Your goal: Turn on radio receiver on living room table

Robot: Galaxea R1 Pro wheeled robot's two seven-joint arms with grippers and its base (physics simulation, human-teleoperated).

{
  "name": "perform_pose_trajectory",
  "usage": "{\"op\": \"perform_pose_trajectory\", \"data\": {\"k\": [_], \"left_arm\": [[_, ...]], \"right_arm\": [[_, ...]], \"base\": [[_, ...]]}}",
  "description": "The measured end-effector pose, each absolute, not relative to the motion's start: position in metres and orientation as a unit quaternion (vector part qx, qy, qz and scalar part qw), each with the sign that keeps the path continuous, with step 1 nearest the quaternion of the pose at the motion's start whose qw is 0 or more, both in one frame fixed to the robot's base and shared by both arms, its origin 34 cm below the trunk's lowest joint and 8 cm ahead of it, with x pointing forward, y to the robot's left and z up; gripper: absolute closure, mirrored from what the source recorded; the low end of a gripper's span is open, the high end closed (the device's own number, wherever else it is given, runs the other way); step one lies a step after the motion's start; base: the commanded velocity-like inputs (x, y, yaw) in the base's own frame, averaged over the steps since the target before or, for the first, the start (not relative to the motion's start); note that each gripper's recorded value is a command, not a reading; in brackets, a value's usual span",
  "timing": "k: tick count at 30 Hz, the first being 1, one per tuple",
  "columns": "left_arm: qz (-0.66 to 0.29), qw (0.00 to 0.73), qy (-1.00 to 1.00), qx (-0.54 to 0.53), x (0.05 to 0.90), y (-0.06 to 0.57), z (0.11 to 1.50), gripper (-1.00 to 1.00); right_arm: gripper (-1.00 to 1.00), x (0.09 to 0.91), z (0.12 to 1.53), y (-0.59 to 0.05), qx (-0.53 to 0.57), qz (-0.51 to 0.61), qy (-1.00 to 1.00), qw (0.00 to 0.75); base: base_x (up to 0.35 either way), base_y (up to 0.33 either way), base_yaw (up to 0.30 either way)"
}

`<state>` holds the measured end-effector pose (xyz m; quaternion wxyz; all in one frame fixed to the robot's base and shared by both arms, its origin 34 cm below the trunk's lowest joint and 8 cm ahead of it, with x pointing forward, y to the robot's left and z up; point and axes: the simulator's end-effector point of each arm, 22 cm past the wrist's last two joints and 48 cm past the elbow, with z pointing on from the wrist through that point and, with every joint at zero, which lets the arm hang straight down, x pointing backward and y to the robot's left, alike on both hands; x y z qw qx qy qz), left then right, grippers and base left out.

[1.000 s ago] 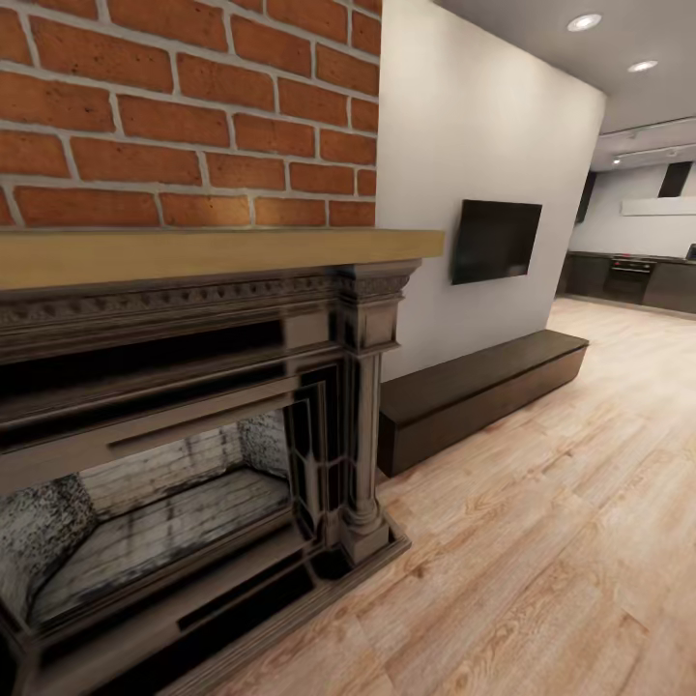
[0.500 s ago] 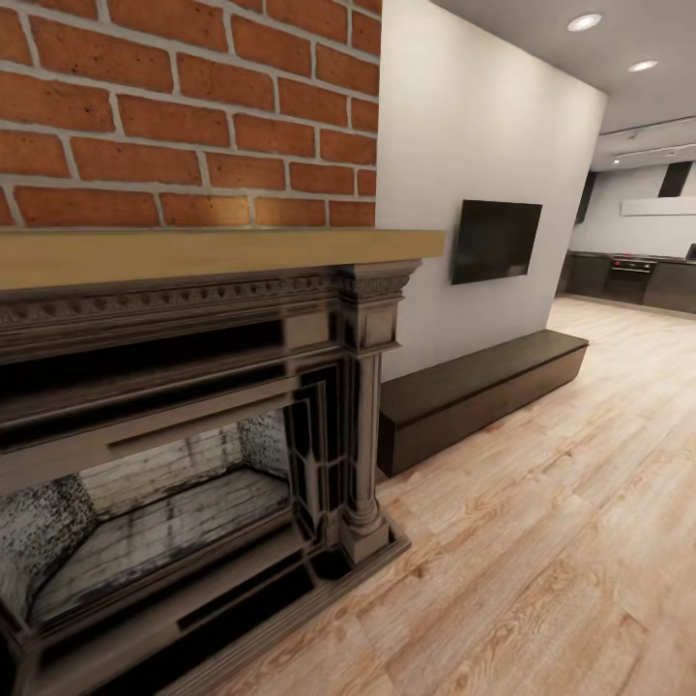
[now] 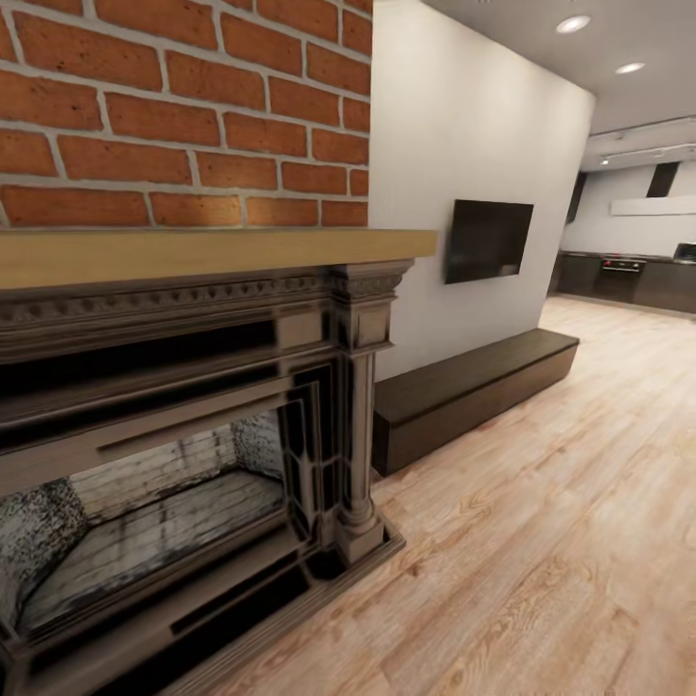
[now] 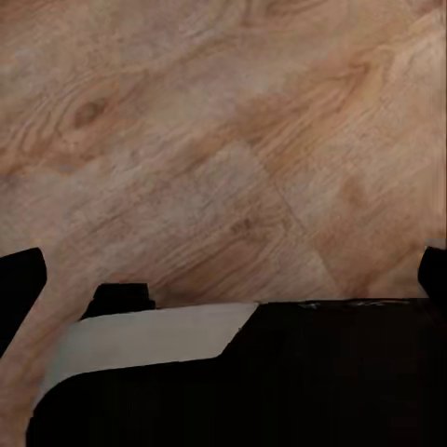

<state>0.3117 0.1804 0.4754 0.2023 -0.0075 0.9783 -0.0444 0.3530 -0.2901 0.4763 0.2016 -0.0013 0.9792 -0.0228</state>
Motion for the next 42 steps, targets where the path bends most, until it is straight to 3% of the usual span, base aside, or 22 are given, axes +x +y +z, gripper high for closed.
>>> {"op": "perform_pose_trajectory", "data": {"k": [8,42], "left_arm": [[-0.052,0.279,0.959,-0.013,0.377,0.176,0.509,-1.00],[-0.041,0.294,0.955,-0.010,0.377,0.187,0.509,-1.00]], "right_arm": [[-1.00,0.364,0.484,-0.322,-0.003,-0.045,0.972,0.233],[-1.00,0.366,0.487,-0.329,-0.007,-0.051,0.970,0.239]], "base": [[0.000,0.000,-0.273],[0.000,0.000,-0.278]]}}
